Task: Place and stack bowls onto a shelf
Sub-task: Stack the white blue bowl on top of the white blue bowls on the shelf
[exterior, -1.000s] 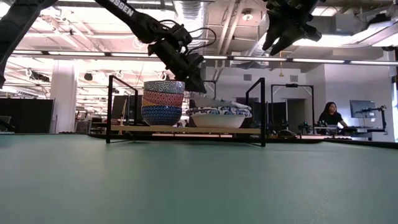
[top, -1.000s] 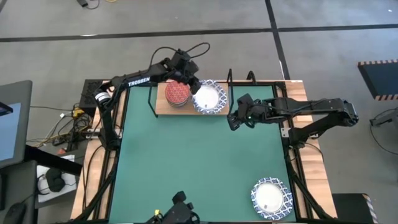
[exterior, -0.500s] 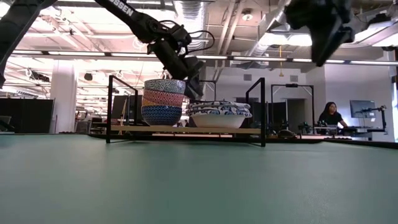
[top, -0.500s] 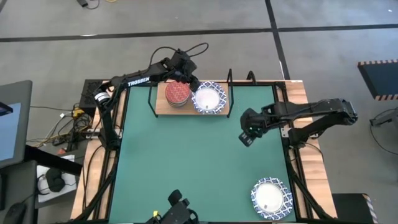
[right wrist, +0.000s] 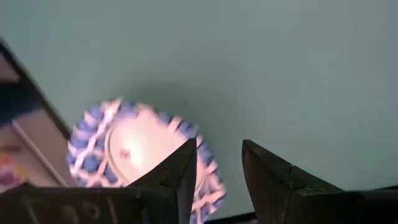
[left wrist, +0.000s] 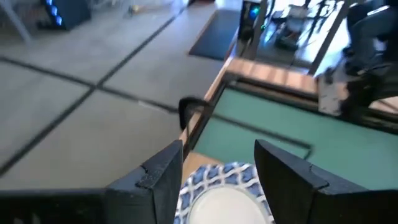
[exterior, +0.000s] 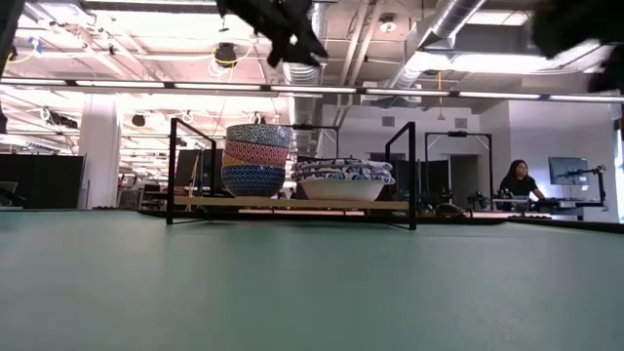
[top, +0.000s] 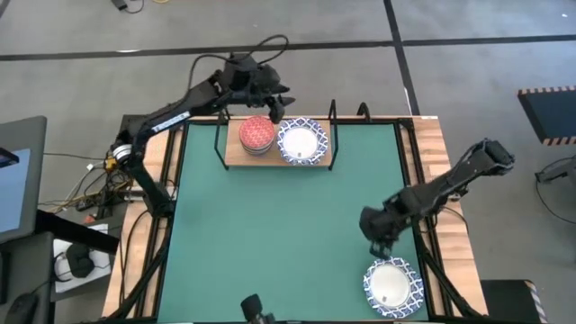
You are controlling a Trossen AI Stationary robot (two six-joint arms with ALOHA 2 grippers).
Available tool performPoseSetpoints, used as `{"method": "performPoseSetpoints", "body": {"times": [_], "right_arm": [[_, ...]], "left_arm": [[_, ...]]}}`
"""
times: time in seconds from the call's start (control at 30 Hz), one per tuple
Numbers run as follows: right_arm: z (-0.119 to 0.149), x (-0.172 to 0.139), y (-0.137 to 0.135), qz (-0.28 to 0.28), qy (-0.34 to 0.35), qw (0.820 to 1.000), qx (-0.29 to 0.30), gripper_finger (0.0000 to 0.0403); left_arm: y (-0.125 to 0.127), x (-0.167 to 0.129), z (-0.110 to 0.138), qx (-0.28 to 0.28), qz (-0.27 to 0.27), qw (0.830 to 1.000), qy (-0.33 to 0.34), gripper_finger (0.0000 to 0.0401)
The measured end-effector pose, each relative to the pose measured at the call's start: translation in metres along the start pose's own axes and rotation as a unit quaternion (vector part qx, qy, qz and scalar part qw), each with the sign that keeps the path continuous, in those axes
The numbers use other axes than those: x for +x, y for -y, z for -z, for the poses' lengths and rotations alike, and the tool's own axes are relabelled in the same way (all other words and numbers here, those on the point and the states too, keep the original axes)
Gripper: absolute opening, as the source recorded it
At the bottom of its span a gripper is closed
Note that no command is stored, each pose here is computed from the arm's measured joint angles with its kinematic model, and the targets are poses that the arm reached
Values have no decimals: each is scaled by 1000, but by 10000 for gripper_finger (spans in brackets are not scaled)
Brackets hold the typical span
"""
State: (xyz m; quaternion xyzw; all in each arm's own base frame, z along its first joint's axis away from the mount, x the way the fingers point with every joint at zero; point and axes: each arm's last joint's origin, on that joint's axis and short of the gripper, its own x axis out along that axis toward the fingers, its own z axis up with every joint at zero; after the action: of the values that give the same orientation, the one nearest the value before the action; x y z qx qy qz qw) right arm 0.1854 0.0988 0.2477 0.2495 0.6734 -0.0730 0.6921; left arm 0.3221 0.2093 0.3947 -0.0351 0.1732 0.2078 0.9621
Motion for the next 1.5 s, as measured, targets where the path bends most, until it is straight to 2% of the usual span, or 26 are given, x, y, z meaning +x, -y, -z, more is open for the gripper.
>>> {"method": "performPoseSetpoints", "body": {"times": [0.23, 0.37, 0.57, 0.73, 0.83, 1.13, 1.23, 1.5], "right_arm": [[35, 37, -13, -24, -17, 999, -28, 154], [51, 53, -10, -9, -29, 999, -33, 154], [65, 71, -4, 3, -31, 999, -40, 154], [68, 86, 3, -12, -26, 999, -40, 147], [68, 94, 11, -1, -18, 1000, -13, 131], [63, 95, 2, -46, 25, 998, 18, 23], [61, 95, -2, -69, 50, 996, 24, 21], [40, 90, -8, -97, 175, 979, 42, 29]], "left_arm": [[32, -26, -12, 17, 36, 999, 7, 182], [51, -23, -7, 24, 55, 998, -19, 182], [77, -21, -1, 42, 39, 997, -43, 182], [89, -23, 2, 32, 40, 997, -62, 182], [95, -24, 6, 19, 41, 996, -79, 182], [110, -26, 10, 7, 41, 995, -96, 182], [115, -24, 13, -5, 45, 995, -94, 182], [142, -11, 44, -33, 90, 987, -130, 182]]}}
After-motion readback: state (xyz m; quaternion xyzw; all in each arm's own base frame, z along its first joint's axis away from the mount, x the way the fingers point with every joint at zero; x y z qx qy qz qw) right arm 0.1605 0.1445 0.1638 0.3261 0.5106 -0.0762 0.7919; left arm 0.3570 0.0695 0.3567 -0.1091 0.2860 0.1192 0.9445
